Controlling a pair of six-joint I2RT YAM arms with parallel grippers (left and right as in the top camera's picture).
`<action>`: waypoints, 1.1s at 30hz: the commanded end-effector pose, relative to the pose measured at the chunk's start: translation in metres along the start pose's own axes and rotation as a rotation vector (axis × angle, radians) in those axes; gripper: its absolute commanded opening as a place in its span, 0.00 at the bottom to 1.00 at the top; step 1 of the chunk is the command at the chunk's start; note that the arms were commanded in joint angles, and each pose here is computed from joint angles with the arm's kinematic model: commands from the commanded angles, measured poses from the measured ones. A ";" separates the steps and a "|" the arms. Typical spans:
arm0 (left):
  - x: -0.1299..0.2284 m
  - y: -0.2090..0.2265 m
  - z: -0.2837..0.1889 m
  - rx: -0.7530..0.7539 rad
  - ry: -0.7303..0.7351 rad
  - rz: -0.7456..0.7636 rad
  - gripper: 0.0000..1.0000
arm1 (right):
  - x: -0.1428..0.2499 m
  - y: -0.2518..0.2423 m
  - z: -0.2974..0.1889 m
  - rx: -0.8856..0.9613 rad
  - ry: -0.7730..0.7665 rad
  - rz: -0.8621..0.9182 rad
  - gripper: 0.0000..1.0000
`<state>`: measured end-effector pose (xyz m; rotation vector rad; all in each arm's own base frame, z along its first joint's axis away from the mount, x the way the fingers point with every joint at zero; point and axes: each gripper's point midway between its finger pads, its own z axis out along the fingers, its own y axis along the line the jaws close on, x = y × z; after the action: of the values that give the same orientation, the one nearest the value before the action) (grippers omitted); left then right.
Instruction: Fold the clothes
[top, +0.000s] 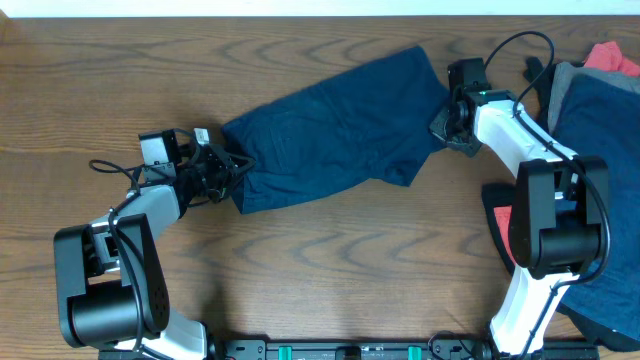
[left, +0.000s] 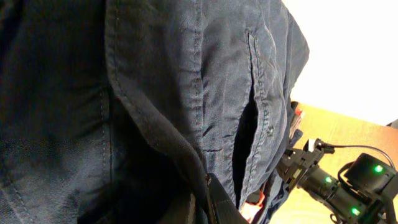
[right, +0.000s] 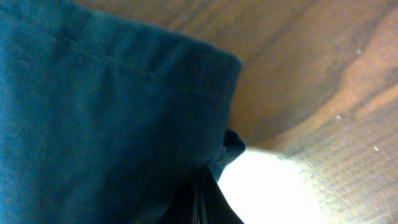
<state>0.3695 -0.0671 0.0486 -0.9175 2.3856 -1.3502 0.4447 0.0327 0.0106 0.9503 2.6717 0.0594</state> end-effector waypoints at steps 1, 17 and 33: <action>0.001 -0.003 0.000 0.016 0.016 0.022 0.06 | -0.001 -0.009 0.015 0.027 0.003 0.031 0.01; 0.006 0.002 -0.004 0.011 0.044 -0.019 0.06 | 0.024 -0.035 0.049 0.104 0.127 0.046 0.01; 0.032 0.045 -0.053 -0.151 0.073 -0.316 0.06 | 0.019 -0.043 0.050 0.079 0.163 0.082 0.01</action>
<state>0.3046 -0.0388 0.0414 -1.3538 2.4901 -1.3727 0.4485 0.0270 -0.0037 1.0350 2.7136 0.1967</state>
